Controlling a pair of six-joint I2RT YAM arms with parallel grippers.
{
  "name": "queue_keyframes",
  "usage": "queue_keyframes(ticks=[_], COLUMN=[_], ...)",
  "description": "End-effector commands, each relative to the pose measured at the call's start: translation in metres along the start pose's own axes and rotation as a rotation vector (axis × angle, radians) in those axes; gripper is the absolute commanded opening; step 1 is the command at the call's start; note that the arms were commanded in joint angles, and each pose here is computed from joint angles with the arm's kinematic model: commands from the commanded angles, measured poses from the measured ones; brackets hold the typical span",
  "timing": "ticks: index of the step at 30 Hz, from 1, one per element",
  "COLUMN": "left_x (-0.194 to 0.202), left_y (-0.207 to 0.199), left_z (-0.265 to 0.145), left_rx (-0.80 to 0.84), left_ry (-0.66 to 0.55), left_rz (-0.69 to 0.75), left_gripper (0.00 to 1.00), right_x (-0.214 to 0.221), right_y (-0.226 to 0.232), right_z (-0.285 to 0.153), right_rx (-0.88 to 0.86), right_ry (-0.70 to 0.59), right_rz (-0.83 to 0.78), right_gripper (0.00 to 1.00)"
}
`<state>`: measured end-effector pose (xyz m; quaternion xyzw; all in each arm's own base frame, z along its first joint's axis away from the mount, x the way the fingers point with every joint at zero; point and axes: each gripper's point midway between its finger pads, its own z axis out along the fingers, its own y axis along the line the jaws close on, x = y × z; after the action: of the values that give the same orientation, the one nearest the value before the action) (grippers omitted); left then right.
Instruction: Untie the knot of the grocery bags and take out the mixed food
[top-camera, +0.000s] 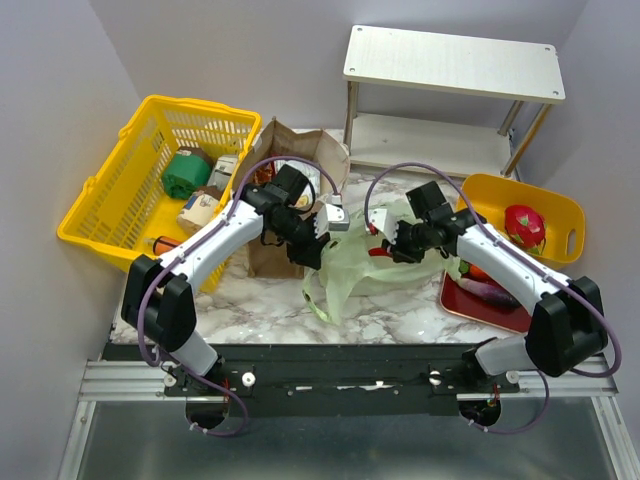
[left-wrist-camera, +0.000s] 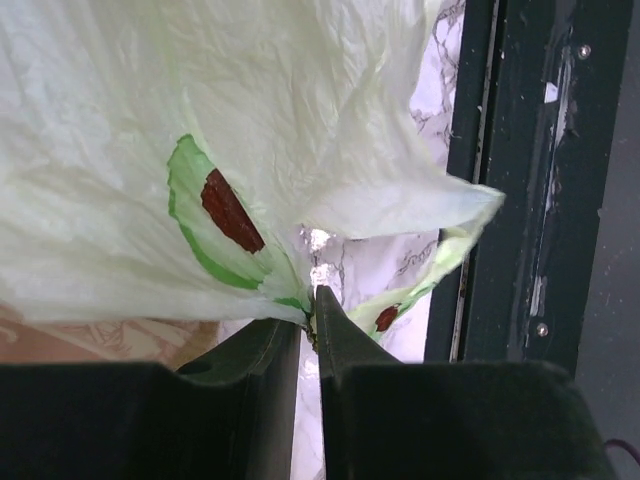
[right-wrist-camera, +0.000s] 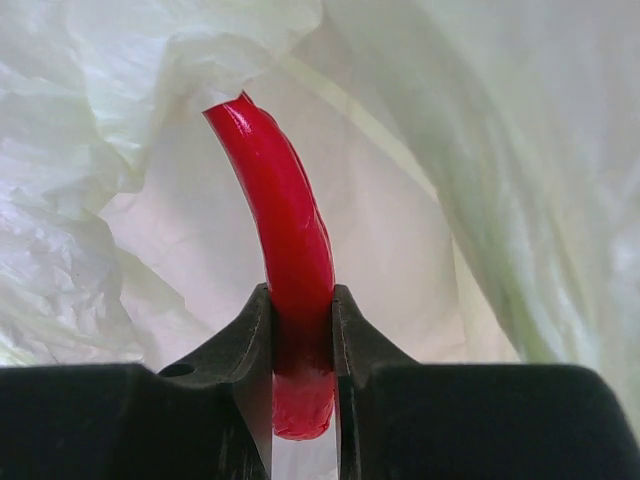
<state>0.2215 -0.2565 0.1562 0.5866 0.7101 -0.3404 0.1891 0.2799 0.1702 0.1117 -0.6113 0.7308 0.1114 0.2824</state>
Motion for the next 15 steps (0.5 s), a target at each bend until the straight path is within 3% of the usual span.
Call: queue_keyframes(ticks=[1, 6, 10, 15], left_x=[-0.008, 0.017, 0.049, 0.027], left_y=[0.0, 0.009, 0.004, 0.004], left_z=[-0.006, -0.018, -0.018, -0.009], left_rx=[-0.055, -0.168, -0.207, -0.172], left_ry=[-0.019, 0.078, 0.142, 0.058], left_rz=[0.015, 0.037, 0.023, -0.019], left_gripper=[0.22, 0.22, 0.22, 0.24], right_x=[0.032, 0.05, 0.031, -0.018], right_y=[-0.011, -0.028, -0.009, 0.042], right_z=[0.0, -0.021, -0.042, -0.075], right_rx=[0.089, 0.111, 0.026, -0.211], right_ry=[0.106, 0.108, 0.036, -0.172], right_rz=[0.087, 0.161, 0.072, 0.071], right_gripper=[0.0, 0.0, 0.0, 0.0])
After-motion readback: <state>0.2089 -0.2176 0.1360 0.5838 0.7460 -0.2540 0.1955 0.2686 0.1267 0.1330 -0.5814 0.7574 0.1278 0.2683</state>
